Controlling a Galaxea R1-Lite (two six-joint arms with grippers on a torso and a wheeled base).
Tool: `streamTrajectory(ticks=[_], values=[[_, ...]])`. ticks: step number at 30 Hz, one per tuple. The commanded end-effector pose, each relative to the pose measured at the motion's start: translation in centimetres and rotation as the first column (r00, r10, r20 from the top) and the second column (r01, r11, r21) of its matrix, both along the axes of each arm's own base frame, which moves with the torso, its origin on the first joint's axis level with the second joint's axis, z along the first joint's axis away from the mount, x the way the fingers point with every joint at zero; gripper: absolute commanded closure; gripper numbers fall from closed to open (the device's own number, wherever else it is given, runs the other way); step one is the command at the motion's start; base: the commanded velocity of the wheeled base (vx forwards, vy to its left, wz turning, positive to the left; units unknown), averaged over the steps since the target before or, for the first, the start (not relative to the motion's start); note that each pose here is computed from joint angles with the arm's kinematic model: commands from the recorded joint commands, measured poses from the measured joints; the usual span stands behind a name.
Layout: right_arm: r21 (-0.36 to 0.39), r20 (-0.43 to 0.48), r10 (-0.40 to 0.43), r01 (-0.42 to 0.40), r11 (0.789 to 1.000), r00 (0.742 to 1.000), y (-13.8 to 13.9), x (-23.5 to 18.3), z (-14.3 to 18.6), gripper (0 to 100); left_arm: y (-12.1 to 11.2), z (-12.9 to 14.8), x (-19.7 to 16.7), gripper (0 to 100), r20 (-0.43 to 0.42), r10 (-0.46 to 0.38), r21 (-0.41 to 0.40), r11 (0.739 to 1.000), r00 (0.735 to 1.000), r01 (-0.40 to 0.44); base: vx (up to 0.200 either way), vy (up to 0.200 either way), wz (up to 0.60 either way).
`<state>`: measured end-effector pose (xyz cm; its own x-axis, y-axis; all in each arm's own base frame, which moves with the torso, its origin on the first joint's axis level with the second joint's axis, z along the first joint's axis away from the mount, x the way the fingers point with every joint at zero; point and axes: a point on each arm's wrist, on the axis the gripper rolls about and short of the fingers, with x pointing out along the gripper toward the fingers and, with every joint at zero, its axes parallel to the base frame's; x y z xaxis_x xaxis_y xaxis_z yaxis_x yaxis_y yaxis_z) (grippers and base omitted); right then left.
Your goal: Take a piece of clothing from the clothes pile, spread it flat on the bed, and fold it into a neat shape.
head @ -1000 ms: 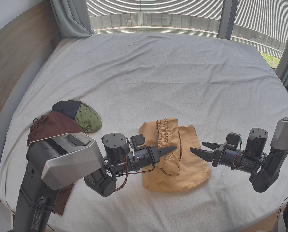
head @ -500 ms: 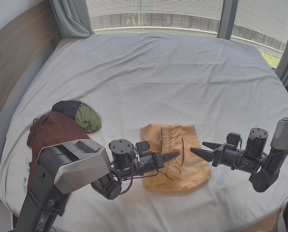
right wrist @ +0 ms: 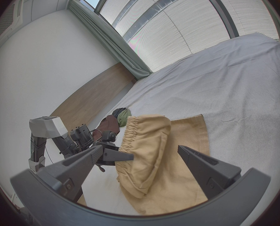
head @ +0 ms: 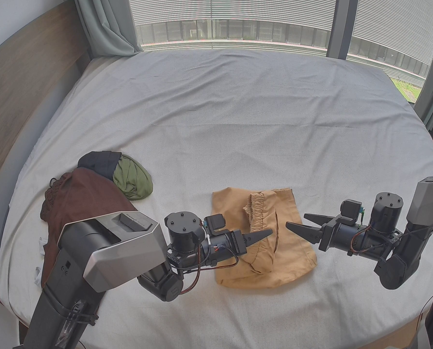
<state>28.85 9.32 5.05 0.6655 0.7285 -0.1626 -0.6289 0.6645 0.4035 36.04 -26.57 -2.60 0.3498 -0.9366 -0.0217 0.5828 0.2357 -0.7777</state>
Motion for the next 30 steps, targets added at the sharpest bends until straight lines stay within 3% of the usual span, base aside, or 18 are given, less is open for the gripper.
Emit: streamTrajectory(ticks=[1, 12, 23, 30], values=[[0.0, 0.0, 0.0, 0.0, 1.0, 1.0, 0.0, 0.0, 0.0, 0, 0.0, 0.0, 0.0, 0, 0.001, 0.003, 0.0, 1.0, 1.0, -0.003, 0.0, 0.0, 0.0], [0.0, -0.006, 0.001, -0.001, 1.0, 1.0, 0.1, 0.0, -0.1, 0, 0.7, 1.7, 0.3, 0, 0.036, 0.043, -0.021, 0.999, 0.998, -0.042, 0.0, 0.0, 0.0], [0.034, -0.074, 0.012, -0.01, 0.999, 0.997, 1.5, -0.6, -0.6, 0, 3.7, 6.4, 0.3, 0, 0.113, 0.114, -0.07, 0.992, 0.987, -0.106, 0.0, 0.0, 0.0], [0.011, -0.146, 0.04, -0.038, 0.999, 0.988, 2.4, -0.9, -2.8, 0, 6.1, 6.9, 0.3, 0, 0.154, 0.156, -0.041, 0.988, 0.976, -0.151, 0.0, 0.0, 0.0]])
